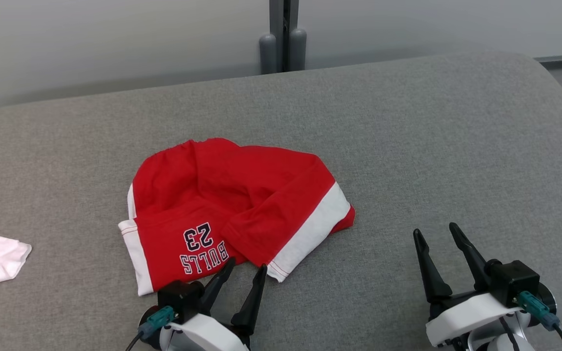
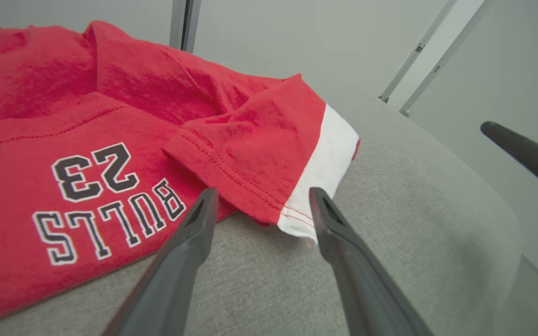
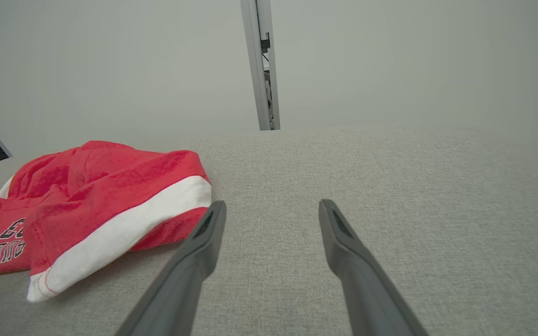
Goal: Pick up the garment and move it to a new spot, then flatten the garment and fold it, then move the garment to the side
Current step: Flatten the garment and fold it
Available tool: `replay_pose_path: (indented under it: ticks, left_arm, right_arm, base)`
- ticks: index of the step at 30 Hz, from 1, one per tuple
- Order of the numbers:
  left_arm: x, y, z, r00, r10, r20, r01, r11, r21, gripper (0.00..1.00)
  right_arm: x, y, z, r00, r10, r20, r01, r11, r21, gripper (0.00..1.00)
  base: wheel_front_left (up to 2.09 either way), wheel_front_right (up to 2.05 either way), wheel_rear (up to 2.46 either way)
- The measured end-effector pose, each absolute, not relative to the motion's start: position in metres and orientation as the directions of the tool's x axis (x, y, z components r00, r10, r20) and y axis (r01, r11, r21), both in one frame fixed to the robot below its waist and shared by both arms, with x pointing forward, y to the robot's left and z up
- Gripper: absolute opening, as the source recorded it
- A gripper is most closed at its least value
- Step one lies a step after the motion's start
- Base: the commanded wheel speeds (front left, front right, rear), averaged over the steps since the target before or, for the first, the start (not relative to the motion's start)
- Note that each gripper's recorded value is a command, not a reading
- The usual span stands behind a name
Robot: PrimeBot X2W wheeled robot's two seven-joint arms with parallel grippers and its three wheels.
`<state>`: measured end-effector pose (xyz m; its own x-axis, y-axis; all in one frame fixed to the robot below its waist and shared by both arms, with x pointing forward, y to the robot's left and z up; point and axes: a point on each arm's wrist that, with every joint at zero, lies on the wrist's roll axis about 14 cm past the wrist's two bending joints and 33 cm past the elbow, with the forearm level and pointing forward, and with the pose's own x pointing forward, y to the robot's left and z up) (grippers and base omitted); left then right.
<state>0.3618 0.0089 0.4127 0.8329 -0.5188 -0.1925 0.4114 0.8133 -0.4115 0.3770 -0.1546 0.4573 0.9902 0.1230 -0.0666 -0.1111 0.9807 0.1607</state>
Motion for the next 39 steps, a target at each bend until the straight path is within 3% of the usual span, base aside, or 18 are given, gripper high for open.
replay_pose_path:
  ticks: [8, 15, 16, 17, 18, 19, 26, 34, 39]
  left_arm:
    - [0.361, -0.028, 0.382, 0.741, -0.616, -0.268, 0.439, 0.746, -0.502, 1.0]
    - [0.369, -0.037, 0.393, 0.741, -0.633, -0.222, 0.451, 0.715, -0.535, 1.0]
    - [0.37, -0.039, 0.397, 0.744, -0.636, -0.207, 0.458, 0.709, -0.536, 0.71]
    - [0.371, -0.041, 0.403, 0.745, -0.64, -0.189, 0.47, 0.704, -0.533, 0.28]
    - [0.371, -0.044, 0.409, 0.742, -0.648, -0.169, 0.482, 0.692, -0.537, 0.28]
    - [0.37, -0.047, 0.414, 0.738, -0.657, -0.154, 0.494, 0.682, -0.539, 0.0]
    - [0.383, -0.046, 0.462, 0.767, -0.641, -0.008, 0.553, 0.669, -0.497, 0.0]
    - [0.392, -0.067, 0.55, 0.696, -0.685, 0.216, 0.711, 0.617, -0.337, 0.0]
    - [0.407, -0.058, 0.611, 0.678, -0.641, 0.359, 0.733, 0.625, -0.269, 0.0]
  right_arm:
    - [0.385, -0.173, 0.44, 0.99, 0.072, -0.119, -0.054, 0.987, 0.149, 1.0]
    - [0.388, -0.176, 0.433, 0.988, 0.062, -0.138, -0.04, 0.987, 0.156, 1.0]
    - [0.388, -0.175, 0.433, 0.988, 0.065, -0.137, -0.043, 0.987, 0.158, 1.0]
    - [0.389, -0.174, 0.433, 0.988, 0.067, -0.137, -0.045, 0.986, 0.16, 1.0]
    - [0.389, -0.173, 0.433, 0.988, 0.07, -0.138, -0.047, 0.986, 0.162, 1.0]
    - [0.39, -0.172, 0.433, 0.988, 0.074, -0.136, -0.051, 0.985, 0.163, 1.0]
    - [0.388, -0.168, 0.443, 0.99, 0.084, -0.109, -0.064, 0.983, 0.172, 1.0]
    - [0.374, -0.169, 0.455, 0.994, 0.075, -0.077, -0.058, 0.979, 0.197, 1.0]
    - [0.368, -0.168, 0.46, 0.995, 0.075, -0.061, -0.061, 0.977, 0.205, 1.0]
  base:
    - [0.0, 0.0, 0.0]
    - [0.0, 0.0, 0.0]
    - [0.0, 0.0, 0.0]
    - [0.0, 0.0, 0.0]
    - [0.0, 0.0, 0.0]
    - [0.0, 0.0, 0.0]
    - [0.0, 0.0, 0.0]
    - [0.0, 0.0, 0.0]
    - [0.0, 0.0, 0.0]
